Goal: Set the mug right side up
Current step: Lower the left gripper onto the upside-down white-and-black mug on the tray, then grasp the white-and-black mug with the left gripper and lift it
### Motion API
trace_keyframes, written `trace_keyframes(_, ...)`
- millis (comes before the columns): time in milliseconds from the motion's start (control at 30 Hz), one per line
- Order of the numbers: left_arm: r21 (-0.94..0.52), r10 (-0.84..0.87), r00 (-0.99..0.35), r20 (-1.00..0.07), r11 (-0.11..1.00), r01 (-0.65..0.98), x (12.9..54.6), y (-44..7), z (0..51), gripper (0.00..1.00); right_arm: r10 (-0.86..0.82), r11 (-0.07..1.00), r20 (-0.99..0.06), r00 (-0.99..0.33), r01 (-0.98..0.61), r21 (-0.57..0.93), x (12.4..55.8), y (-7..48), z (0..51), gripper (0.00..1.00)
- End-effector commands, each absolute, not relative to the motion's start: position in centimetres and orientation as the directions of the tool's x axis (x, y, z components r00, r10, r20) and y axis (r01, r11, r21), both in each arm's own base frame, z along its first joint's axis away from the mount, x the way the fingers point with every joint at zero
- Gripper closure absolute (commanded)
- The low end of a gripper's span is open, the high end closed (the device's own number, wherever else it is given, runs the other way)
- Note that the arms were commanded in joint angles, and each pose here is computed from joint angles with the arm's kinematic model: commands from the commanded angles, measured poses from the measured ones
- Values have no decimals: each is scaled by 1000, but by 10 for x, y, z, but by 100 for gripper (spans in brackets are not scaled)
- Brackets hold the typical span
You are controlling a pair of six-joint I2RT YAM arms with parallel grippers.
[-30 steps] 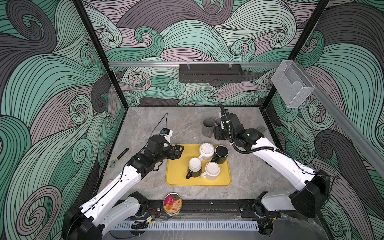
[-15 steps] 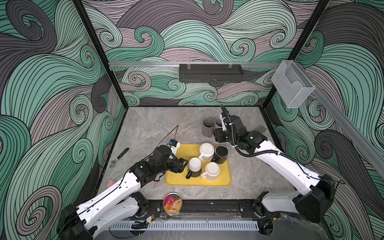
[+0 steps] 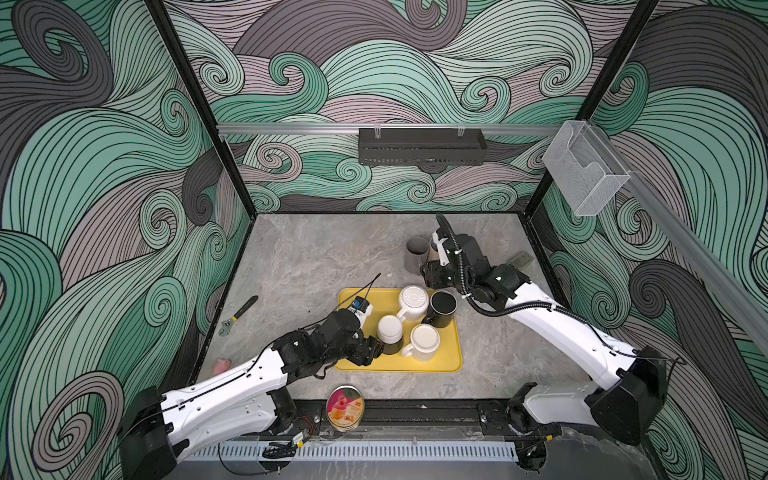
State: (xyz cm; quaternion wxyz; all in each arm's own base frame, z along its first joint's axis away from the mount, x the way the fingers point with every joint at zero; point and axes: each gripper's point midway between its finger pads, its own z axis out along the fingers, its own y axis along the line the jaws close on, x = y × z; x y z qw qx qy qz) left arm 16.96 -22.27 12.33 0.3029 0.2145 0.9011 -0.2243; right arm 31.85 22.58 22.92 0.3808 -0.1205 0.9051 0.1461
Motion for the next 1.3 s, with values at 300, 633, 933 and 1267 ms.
trace_keyframes(300, -211, 305, -662, -685, 786, 581, 166, -231, 135, 27, -121, 923, -719, -684, -344, 172, 308, 230, 220, 39)
trace_keyframes(633, -186, 384, -690, -614, 779, 599, 166, -243, 106, 42, -122, 926, -722, -682, -340, 165, 309, 228, 211, 39)
trace_keyframes(933, -133, 417, -697, -584, 797, 589, 179, -252, 93, 48, -135, 933, -726, -675, -334, 137, 310, 224, 210, 38)
trace_keyframes(1267, -86, 461, -705, -539, 803, 590, 188, -261, 80, 49, -145, 933, -725, -673, -337, 126, 311, 223, 210, 38)
